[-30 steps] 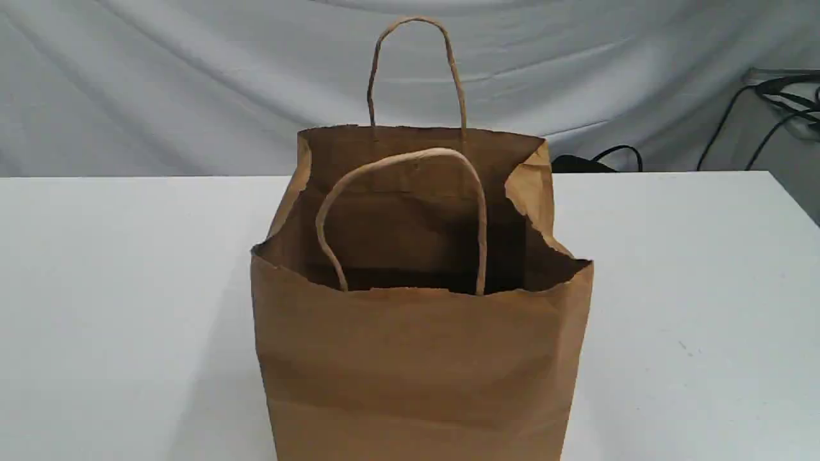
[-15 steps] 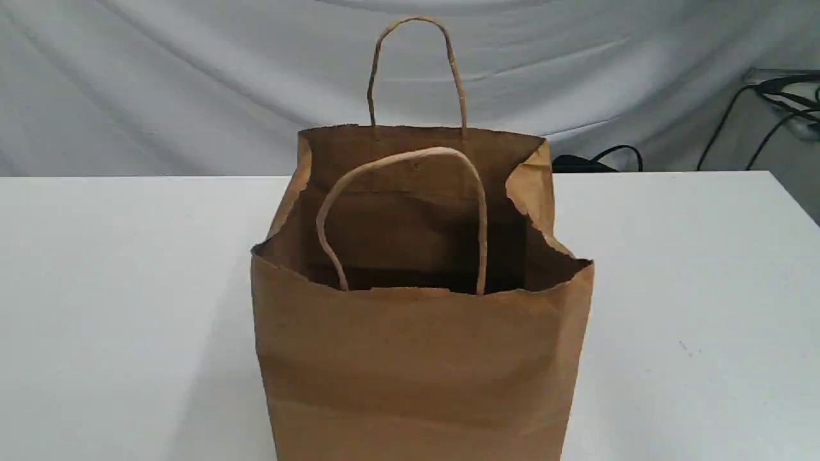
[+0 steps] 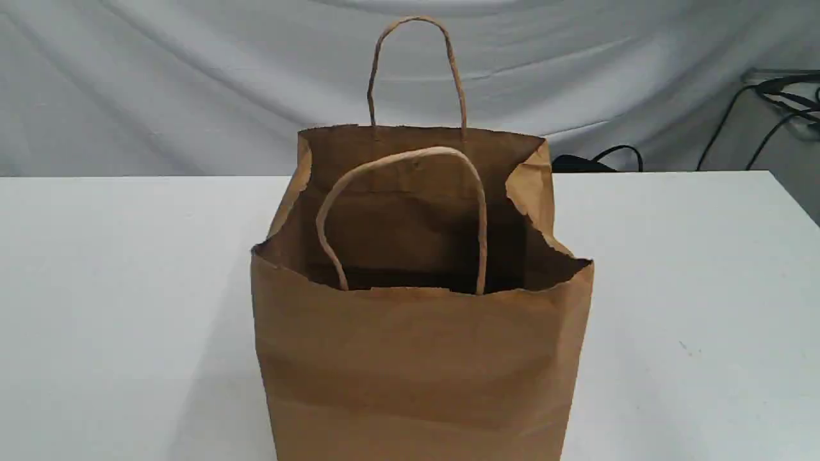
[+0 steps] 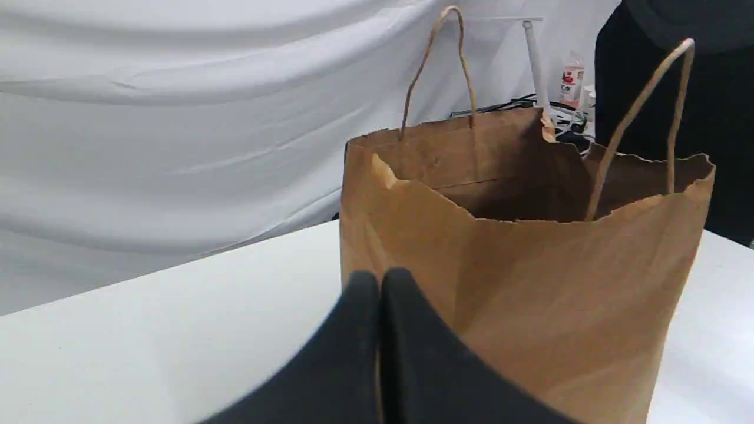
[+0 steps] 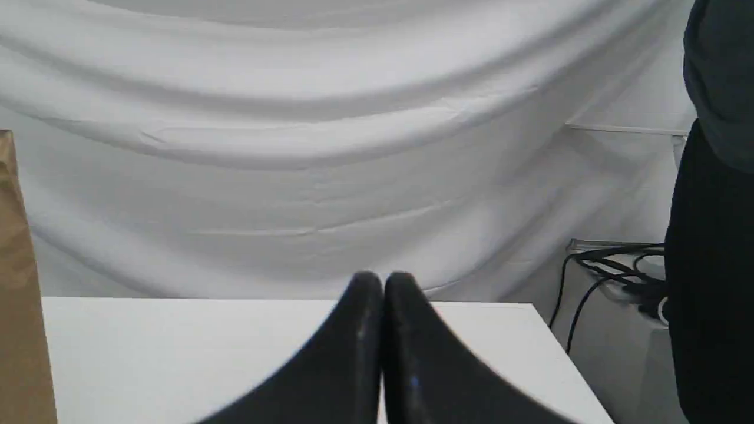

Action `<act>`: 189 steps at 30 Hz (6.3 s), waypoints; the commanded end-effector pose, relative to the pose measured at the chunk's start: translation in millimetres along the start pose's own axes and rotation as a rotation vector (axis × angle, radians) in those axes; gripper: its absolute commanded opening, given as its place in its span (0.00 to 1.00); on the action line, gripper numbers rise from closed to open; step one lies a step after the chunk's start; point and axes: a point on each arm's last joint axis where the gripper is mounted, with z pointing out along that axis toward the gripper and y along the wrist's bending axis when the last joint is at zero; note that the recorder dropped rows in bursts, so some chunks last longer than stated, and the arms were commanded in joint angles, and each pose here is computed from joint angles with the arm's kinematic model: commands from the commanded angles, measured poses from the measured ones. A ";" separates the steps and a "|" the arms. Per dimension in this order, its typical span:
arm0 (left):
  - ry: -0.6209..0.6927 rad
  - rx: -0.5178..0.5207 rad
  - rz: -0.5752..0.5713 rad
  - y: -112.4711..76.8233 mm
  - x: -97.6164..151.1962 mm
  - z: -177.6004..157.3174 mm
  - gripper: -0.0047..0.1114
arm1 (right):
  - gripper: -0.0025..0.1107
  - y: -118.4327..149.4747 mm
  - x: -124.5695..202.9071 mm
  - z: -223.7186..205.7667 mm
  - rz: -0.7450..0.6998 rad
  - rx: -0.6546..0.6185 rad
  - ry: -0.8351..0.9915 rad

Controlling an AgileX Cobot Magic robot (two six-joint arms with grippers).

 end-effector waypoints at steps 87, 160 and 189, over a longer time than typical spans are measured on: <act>-0.102 -0.601 -0.128 31.7 107.6 -7.9 0.04 | 0.02 -1.0 8.4 -0.7 -0.019 0.010 0.080; -0.049 -0.541 -0.111 26.8 111.3 -4.6 0.04 | 0.02 -1.0 8.4 -0.7 -0.017 0.010 0.079; -0.049 -0.541 -0.111 26.8 111.3 -4.6 0.04 | 0.02 -1.0 8.4 -0.7 -0.017 0.010 0.079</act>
